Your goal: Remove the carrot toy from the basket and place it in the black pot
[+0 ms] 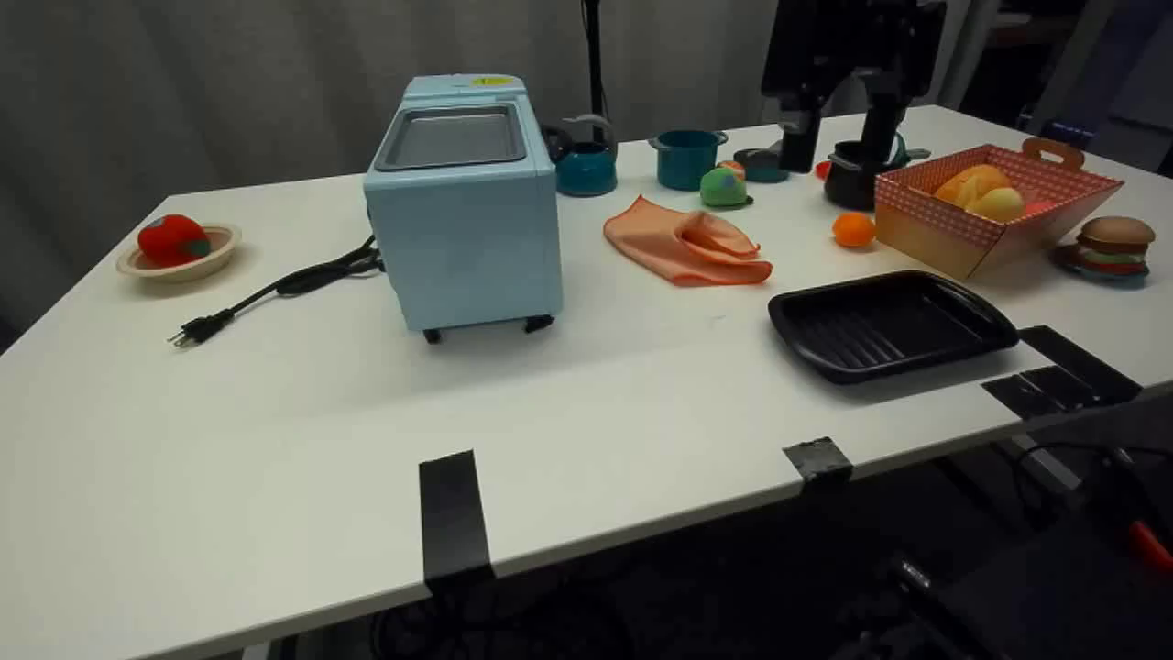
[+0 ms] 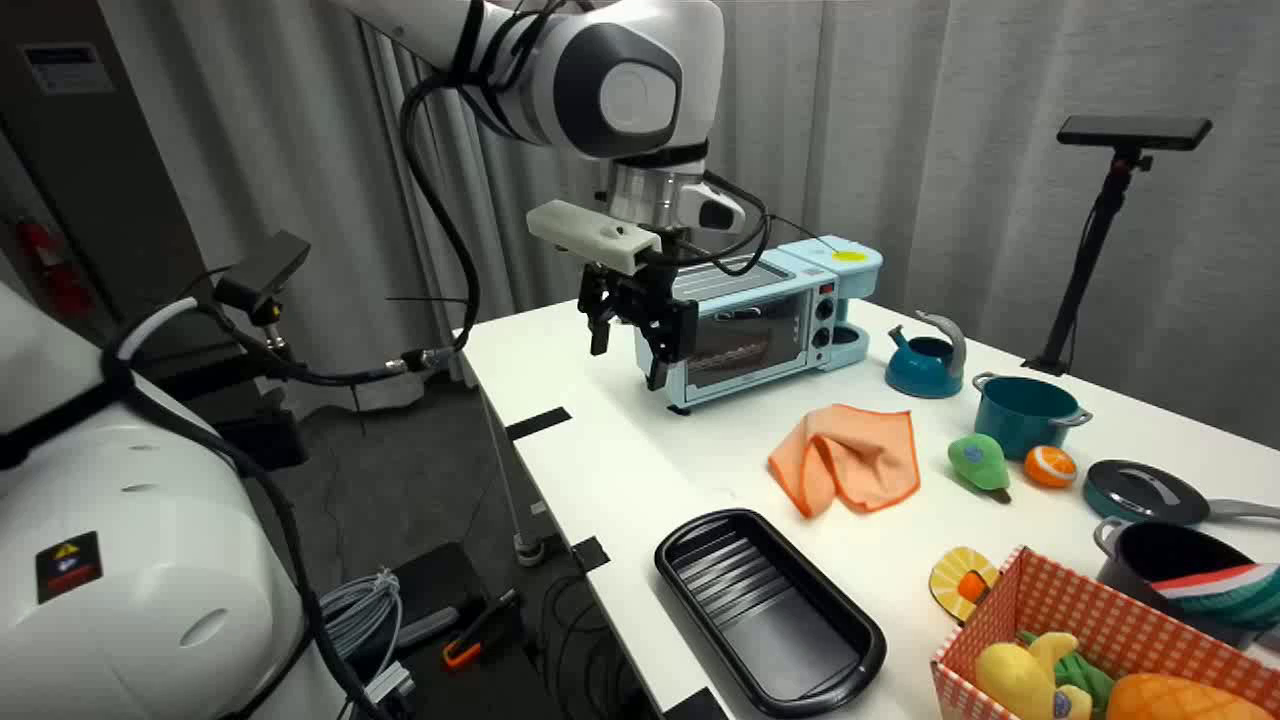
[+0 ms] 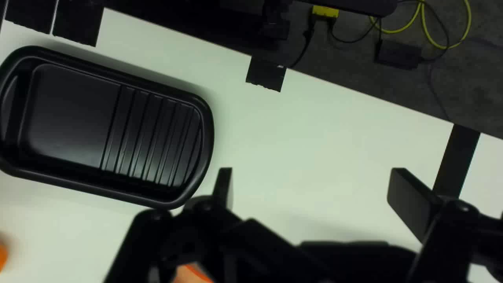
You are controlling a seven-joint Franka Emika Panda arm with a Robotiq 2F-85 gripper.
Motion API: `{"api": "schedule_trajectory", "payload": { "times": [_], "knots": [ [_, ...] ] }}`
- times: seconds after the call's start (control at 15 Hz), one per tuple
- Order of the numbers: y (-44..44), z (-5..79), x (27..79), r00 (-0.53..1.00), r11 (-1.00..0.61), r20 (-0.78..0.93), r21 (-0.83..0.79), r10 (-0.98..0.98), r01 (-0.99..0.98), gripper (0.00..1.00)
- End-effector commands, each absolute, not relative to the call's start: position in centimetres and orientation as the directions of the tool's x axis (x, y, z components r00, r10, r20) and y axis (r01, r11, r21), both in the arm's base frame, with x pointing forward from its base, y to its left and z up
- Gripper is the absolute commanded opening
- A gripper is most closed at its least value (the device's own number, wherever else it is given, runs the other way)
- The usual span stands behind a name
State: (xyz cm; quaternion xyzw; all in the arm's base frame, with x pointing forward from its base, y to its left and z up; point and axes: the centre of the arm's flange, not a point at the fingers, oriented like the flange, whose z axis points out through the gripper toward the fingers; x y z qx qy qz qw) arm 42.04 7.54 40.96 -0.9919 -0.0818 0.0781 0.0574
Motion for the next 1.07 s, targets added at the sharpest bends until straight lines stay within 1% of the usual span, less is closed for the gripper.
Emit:
{"api": "schedule_trajectory", "payload": {
  "times": [0.0, 0.6, 0.8, 1.0],
  "knots": [
    [7.5, 40.9, 42.0, 0.974, -0.98, -0.146, -0.127, 0.171, 0.153, 1.0],
    [7.3, 41.3, 42.1, 0.976, -0.981, -0.139, -0.116, 0.169, 0.154, 1.0],
    [5.2, 43.6, 42.8, 0.984, -0.987, -0.098, -0.075, 0.15, 0.143, 1.0],
    [1.5, 47.6, 43.8, 0.993, -0.993, -0.048, -0.041, 0.111, 0.109, 1.0]
  ]
}}
